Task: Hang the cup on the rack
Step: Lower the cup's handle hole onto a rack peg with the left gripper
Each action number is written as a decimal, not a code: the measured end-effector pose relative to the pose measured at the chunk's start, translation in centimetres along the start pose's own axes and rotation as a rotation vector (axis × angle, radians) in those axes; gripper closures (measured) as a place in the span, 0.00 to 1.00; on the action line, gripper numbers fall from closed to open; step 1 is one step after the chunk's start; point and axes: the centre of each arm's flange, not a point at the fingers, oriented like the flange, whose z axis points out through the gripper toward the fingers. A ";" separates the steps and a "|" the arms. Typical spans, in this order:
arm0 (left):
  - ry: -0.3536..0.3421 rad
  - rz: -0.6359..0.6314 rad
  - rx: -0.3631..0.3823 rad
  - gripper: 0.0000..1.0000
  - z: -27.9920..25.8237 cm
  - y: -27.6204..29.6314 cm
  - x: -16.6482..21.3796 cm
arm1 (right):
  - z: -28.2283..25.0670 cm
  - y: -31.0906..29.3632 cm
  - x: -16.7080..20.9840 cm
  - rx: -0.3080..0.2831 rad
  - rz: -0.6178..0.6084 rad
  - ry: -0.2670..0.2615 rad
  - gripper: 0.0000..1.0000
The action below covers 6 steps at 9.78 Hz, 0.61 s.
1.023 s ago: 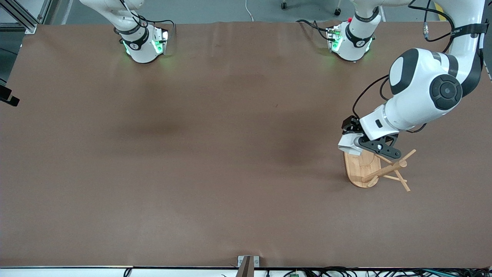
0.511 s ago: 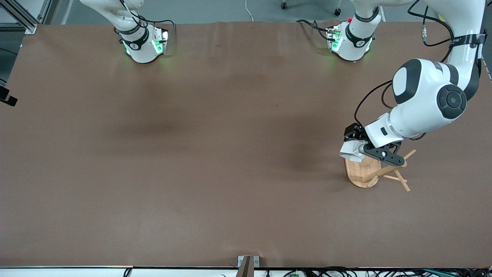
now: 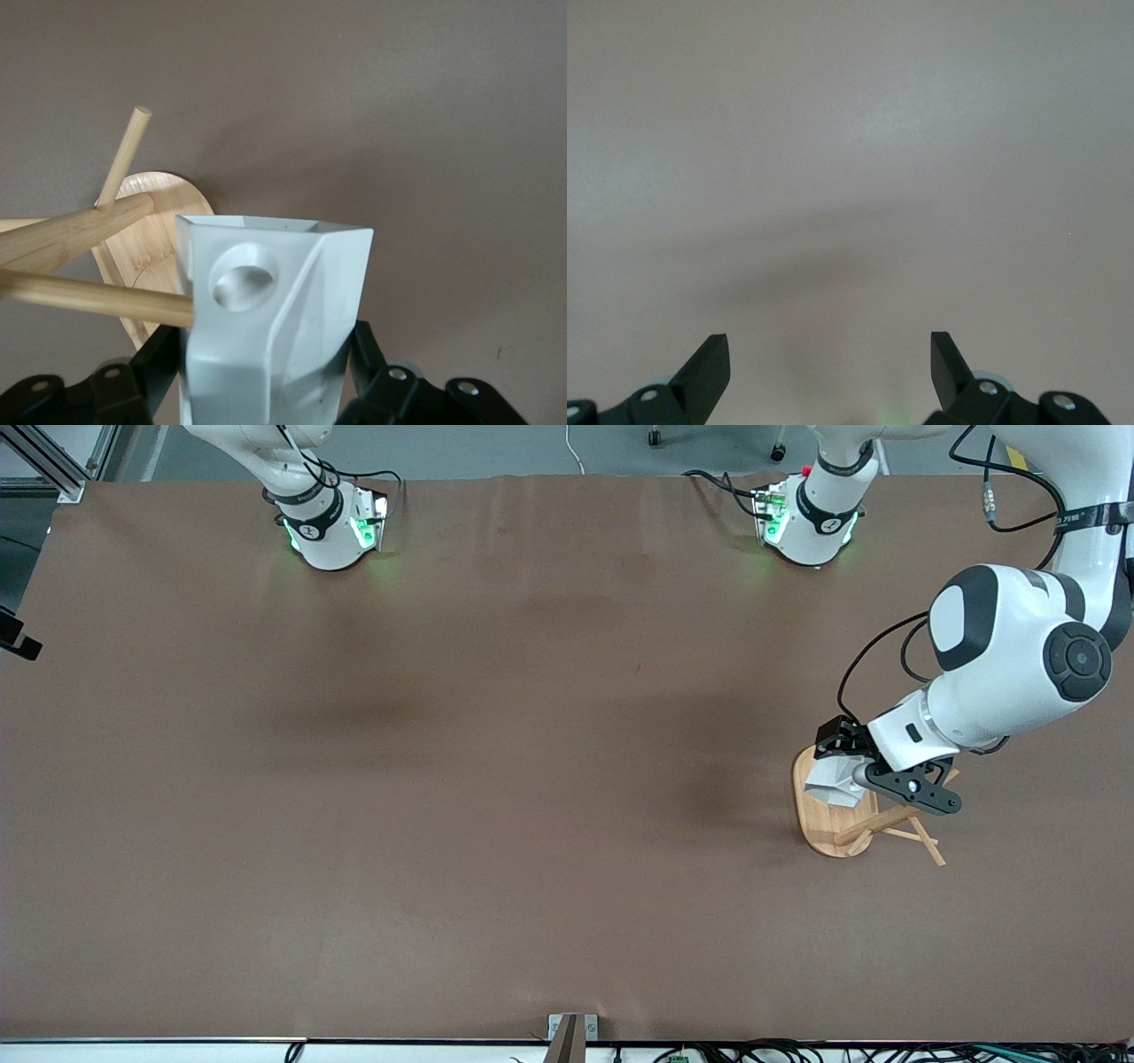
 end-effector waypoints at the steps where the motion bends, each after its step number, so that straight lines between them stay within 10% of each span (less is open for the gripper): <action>1: 0.000 0.000 0.000 0.18 0.0 0.0 0.0 | 0.1 0.0 0.0 0.000 0.000 0.000 0.00; 6: 0.005 -0.014 0.008 0.18 0.0 -2.4 0.0 | 0.1 0.1 0.0 0.006 0.005 0.000 0.00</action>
